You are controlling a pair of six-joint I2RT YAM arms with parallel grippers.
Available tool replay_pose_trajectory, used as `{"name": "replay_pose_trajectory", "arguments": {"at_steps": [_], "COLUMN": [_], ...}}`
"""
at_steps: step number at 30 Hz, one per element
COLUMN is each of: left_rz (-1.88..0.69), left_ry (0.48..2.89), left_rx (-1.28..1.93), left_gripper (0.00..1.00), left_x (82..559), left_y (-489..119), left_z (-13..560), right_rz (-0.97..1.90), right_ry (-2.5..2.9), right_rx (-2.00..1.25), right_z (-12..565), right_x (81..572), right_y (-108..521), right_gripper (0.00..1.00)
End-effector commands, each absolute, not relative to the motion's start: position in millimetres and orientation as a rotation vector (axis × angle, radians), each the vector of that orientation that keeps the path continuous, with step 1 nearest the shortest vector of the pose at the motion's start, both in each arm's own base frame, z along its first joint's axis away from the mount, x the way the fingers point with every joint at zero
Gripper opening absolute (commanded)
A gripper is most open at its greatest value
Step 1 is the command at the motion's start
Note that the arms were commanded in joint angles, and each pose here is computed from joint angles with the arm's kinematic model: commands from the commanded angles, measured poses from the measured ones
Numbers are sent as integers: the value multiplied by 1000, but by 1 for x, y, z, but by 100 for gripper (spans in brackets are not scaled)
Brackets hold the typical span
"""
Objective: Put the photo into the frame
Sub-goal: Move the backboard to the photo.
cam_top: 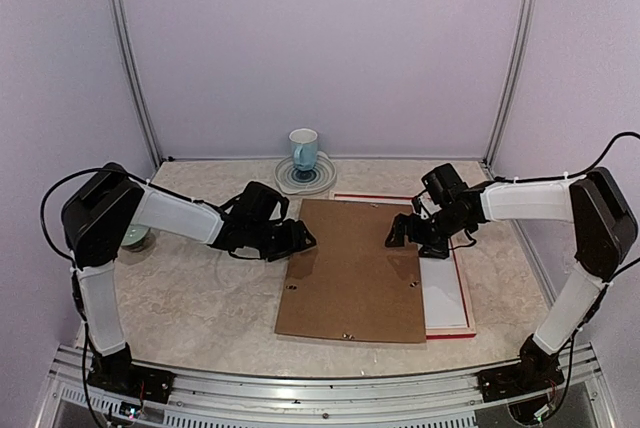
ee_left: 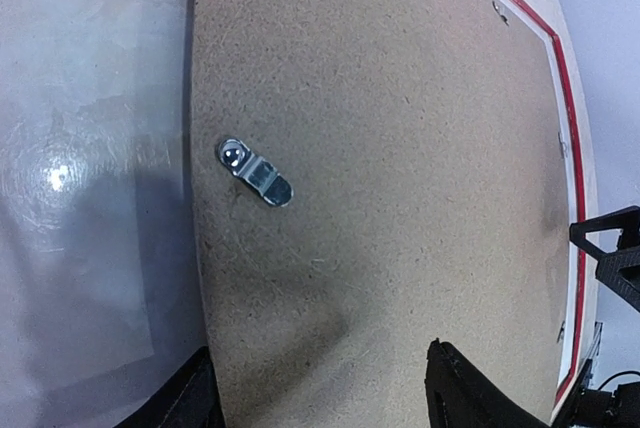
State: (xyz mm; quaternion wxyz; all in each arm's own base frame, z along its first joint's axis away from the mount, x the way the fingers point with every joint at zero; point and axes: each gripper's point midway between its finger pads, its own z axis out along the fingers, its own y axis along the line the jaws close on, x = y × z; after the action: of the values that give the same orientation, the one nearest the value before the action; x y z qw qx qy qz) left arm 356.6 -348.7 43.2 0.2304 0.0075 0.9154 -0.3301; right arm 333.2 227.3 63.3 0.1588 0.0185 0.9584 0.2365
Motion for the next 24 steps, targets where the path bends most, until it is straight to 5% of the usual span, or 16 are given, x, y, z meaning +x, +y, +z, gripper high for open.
{"name": "replay_pose_trajectory", "arguments": {"at_steps": [1, 24], "left_rz": [-984, -1048], "left_ry": [2477, 2454], "left_rx": [113, 177], "left_gripper": [67, 67], "left_x": [355, 361], "left_y": [-377, -416], "left_z": [54, 64], "right_rz": [755, 670], "right_ry": [2636, 2623], "right_rx": [19, 114], "right_z": [102, 98], "right_x": [346, 366], "right_y": [238, 200], "right_gripper": [99, 99]}}
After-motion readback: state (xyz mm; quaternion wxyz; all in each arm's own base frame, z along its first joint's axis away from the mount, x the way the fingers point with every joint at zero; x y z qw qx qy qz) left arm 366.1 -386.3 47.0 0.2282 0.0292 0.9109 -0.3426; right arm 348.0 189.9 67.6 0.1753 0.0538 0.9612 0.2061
